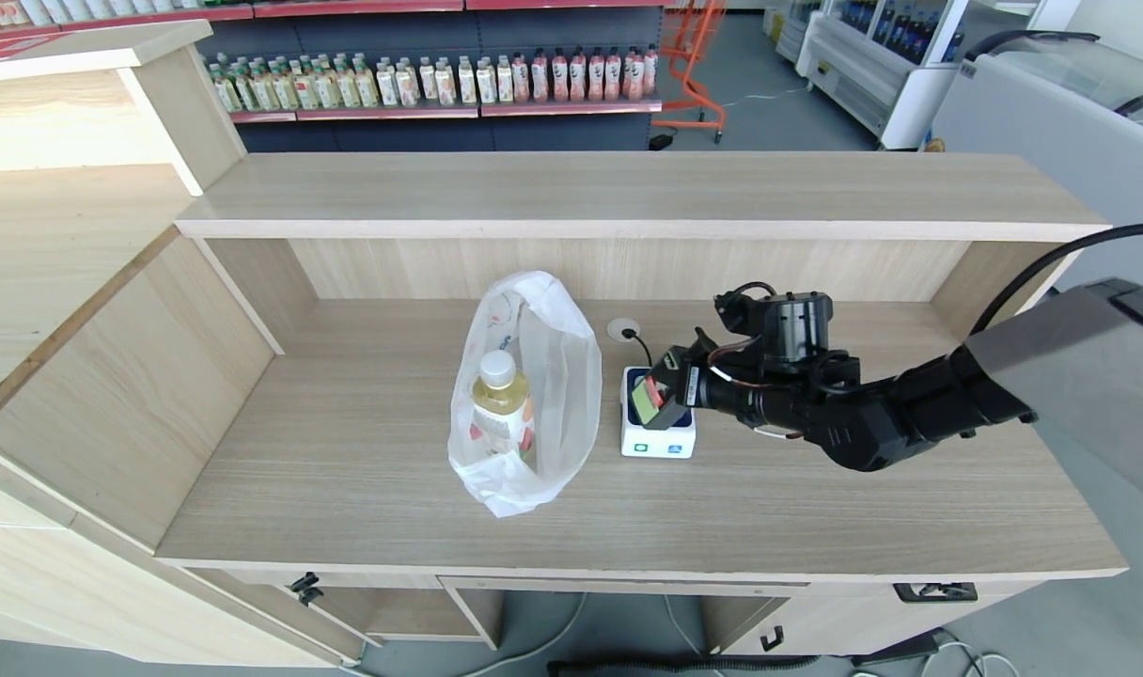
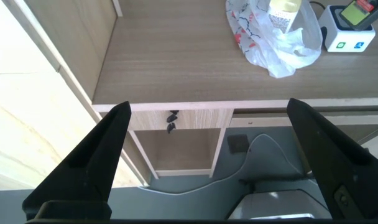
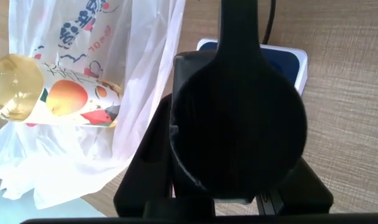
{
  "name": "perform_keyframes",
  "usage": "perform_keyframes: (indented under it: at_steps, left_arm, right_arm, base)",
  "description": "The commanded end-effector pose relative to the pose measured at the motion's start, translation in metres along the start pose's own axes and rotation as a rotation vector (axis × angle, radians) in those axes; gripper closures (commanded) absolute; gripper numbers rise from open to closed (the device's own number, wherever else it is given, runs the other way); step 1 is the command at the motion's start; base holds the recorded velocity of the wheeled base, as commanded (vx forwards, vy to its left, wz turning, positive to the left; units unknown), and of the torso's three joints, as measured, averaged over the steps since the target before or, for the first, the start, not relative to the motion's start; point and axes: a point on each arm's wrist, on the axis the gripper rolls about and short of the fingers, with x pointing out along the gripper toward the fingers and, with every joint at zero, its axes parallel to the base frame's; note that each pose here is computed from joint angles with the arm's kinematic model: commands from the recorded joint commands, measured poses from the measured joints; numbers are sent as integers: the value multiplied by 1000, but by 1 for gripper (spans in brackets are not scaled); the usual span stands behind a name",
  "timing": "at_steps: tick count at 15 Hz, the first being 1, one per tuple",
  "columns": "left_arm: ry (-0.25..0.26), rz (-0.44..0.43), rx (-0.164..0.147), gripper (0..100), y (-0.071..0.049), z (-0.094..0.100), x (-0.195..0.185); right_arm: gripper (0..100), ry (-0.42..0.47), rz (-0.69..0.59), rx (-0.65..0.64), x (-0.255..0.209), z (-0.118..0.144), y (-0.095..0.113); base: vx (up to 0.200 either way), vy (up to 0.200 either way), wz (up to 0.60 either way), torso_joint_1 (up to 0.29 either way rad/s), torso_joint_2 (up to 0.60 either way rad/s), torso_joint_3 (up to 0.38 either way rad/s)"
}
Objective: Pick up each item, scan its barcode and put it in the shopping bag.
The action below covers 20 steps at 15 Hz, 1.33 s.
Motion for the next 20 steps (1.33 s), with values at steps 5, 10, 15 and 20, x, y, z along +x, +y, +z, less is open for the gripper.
perform_keyframes:
  at_steps: [5, 10, 15, 20]
  left_arm:
    - [2, 0, -1, 0, 0, 0, 0]
    - [2, 0, 0, 0, 0, 0, 0]
    - [0, 0, 0, 0, 0, 0, 0]
    - [2, 0, 0, 0, 0, 0, 0]
  right_arm:
    - [100, -238, 63, 20, -125, 81, 13]
    - [100, -253, 33, -58, -176, 73, 4]
    - [100, -235, 11, -42, -190, 63, 1]
    - [100, -213, -6, -31, -193, 55, -4]
  base:
    - [0, 0, 0, 0, 0, 0]
    - [0, 0, 0, 0, 0, 0]
    - [0, 0, 0, 0, 0, 0]
    - [0, 120, 0, 0, -2, 3]
